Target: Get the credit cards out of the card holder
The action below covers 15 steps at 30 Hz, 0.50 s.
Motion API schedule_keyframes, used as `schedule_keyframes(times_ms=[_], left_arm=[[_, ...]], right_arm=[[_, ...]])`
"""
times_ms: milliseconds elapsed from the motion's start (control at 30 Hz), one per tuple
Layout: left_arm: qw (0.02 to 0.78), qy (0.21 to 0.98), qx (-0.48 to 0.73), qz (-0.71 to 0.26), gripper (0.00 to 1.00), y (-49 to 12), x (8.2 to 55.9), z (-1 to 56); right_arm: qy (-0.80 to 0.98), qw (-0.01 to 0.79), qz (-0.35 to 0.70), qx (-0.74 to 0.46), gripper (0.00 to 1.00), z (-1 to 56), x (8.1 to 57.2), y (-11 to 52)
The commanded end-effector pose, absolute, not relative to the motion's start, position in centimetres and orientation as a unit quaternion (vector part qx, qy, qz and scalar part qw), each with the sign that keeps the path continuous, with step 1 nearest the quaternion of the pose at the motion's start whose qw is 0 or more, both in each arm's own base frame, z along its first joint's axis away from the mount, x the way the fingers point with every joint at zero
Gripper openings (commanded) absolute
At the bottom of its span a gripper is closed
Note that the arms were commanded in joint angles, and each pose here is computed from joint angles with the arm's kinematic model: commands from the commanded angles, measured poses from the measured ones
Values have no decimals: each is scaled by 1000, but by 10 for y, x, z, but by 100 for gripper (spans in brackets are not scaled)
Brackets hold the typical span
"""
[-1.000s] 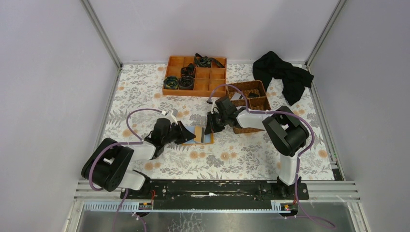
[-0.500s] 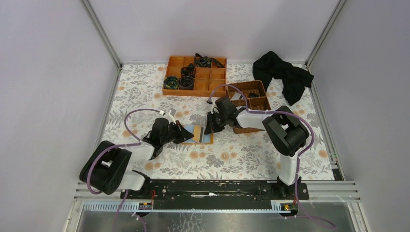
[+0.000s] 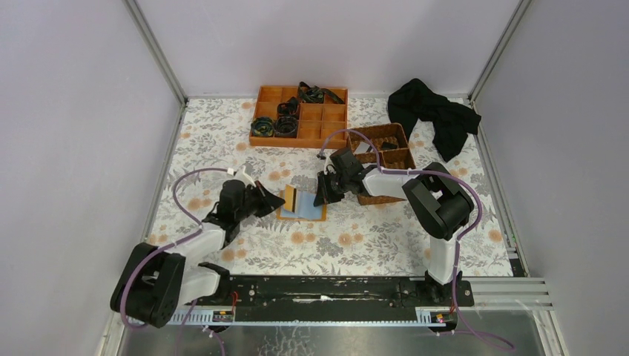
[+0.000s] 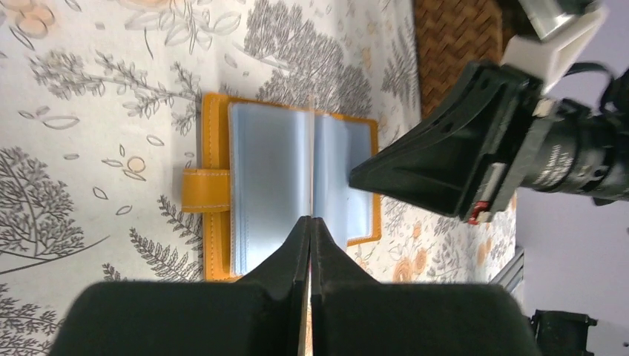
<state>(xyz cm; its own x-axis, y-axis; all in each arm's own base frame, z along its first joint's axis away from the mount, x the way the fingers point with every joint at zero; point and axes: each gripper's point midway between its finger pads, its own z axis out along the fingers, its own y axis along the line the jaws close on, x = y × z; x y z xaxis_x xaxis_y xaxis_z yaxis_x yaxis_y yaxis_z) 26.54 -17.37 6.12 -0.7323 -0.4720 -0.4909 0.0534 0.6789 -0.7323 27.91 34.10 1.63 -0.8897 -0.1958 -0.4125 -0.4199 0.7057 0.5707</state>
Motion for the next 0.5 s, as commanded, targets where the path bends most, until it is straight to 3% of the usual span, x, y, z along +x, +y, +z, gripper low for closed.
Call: schedule_keyframes(times_ms=[0, 167, 267, 367, 467], left_arm=[[379, 838, -132, -369, 0, -161, 273, 79], [399, 809, -124, -413, 0, -169, 279, 109], [407, 780, -108, -462, 0, -181, 278, 130], [418, 752, -94, -501, 0, -189, 279, 151], [430, 730, -83, -524, 0, -194, 281, 166]], right_arm=[[912, 177, 326, -176, 10, 22, 283, 335], [905, 200, 332, -178, 9, 36, 284, 334], [887, 262, 336, -178, 2, 65, 292, 329], [859, 321, 356, -177, 0, 103, 295, 324], [823, 375, 385, -181, 13, 142, 292, 320]])
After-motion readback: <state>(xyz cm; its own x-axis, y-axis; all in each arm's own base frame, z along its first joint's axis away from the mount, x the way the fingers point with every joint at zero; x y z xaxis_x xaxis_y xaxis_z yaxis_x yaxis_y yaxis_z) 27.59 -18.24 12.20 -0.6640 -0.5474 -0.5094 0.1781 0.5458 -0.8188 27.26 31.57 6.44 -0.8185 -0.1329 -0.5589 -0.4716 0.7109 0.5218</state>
